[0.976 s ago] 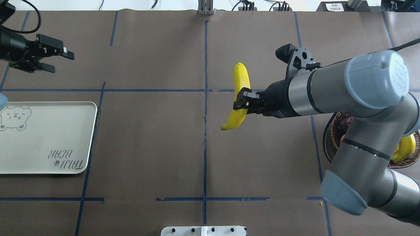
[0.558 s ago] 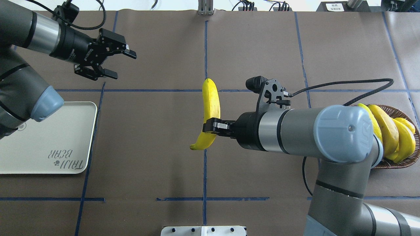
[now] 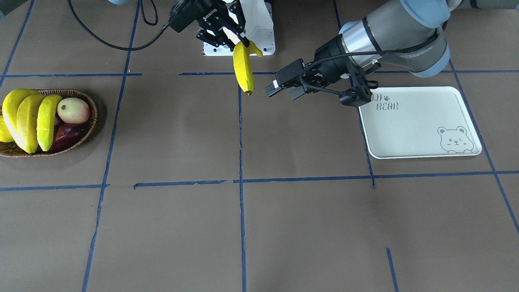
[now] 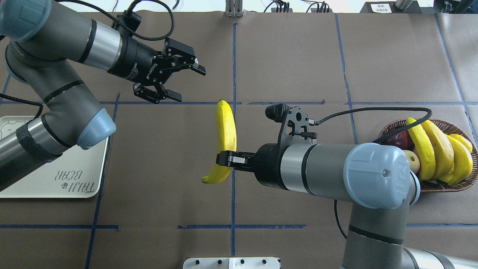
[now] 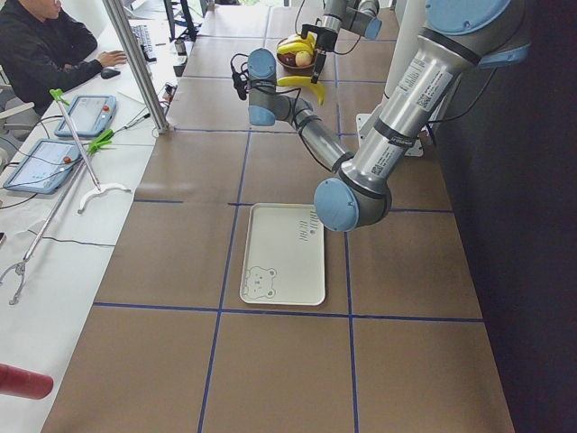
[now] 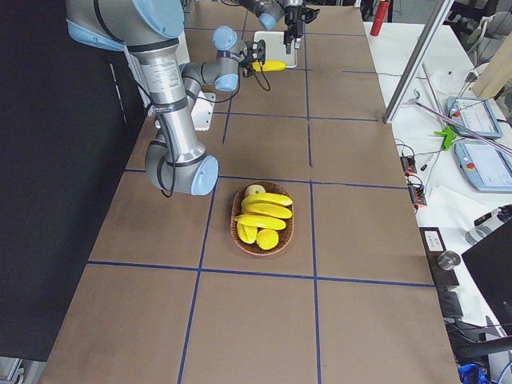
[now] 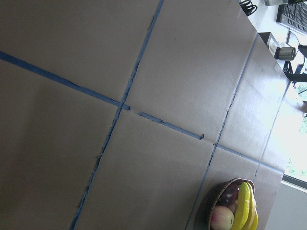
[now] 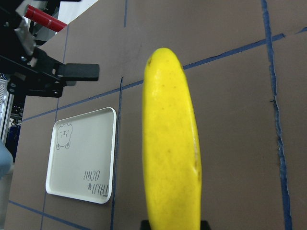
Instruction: Transfer all bananas from basket to plate
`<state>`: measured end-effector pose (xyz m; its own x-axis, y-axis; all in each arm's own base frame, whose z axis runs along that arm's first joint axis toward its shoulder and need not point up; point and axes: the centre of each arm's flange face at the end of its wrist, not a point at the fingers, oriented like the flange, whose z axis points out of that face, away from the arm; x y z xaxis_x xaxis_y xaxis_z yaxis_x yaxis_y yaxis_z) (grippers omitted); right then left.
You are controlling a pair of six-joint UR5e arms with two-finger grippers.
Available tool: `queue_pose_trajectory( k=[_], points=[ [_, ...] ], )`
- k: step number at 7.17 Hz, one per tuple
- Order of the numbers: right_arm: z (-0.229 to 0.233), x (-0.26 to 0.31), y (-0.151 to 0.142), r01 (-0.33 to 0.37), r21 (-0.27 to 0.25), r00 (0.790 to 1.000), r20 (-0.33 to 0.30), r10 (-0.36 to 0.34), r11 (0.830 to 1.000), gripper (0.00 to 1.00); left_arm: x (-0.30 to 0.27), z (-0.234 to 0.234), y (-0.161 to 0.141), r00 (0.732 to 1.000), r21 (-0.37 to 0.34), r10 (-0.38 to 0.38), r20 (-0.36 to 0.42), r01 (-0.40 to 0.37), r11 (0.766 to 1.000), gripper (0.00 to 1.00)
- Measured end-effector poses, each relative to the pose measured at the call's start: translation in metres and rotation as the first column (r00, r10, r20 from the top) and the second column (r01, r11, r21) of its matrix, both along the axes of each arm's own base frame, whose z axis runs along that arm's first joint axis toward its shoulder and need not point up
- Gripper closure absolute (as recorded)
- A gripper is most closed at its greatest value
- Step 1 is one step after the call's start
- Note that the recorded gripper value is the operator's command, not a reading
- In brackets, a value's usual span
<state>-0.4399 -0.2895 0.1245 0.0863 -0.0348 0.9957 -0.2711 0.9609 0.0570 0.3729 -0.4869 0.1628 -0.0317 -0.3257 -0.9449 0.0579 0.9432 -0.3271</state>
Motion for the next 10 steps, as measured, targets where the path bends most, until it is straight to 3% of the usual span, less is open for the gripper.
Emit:
queue_pose_trajectory(
  k=[2, 6, 7, 8, 9, 10],
  points=[
    [-0.003, 0.000, 0.002, 0.002, 0.002, 1.000, 0.007, -0.002, 1.000, 0.99, 0.034, -0.012, 0.022, 1.000, 0.011, 0.008, -0.017, -0.008, 1.000, 0.01],
    [-0.004, 0.000, 0.001, 0.000, 0.002, 1.000, 0.007, 0.000, 1.000, 0.99, 0.046, -0.029, 0.056, 0.997, 0.037, 0.054, -0.052, -0.052, 0.998, 0.01],
    [-0.004, 0.000, 0.001, 0.000, 0.001, 1.000, 0.007, 0.000, 1.000, 0.99, 0.049, -0.030, 0.064, 0.996, 0.040, 0.068, -0.056, -0.066, 0.997, 0.27],
    [-0.004, 0.000, 0.001, 0.000, 0.001, 1.000, 0.007, 0.000, 1.000, 0.99, 0.050, -0.029, 0.068, 0.996, 0.040, 0.073, -0.055, -0.071, 0.997, 0.95],
    [-0.004, 0.000, 0.001, 0.000, 0.001, 1.000, 0.007, 0.000, 1.000, 0.99, 0.050, -0.028, 0.069, 0.996, 0.040, 0.074, -0.054, -0.072, 0.997, 1.00],
    [-0.003, 0.000, 0.001, -0.001, 0.001, 1.000, 0.006, 0.001, 1.000, 0.62, 0.049, -0.026, 0.070, 0.996, 0.040, 0.074, -0.053, -0.072, 0.997, 1.00]
  ],
)
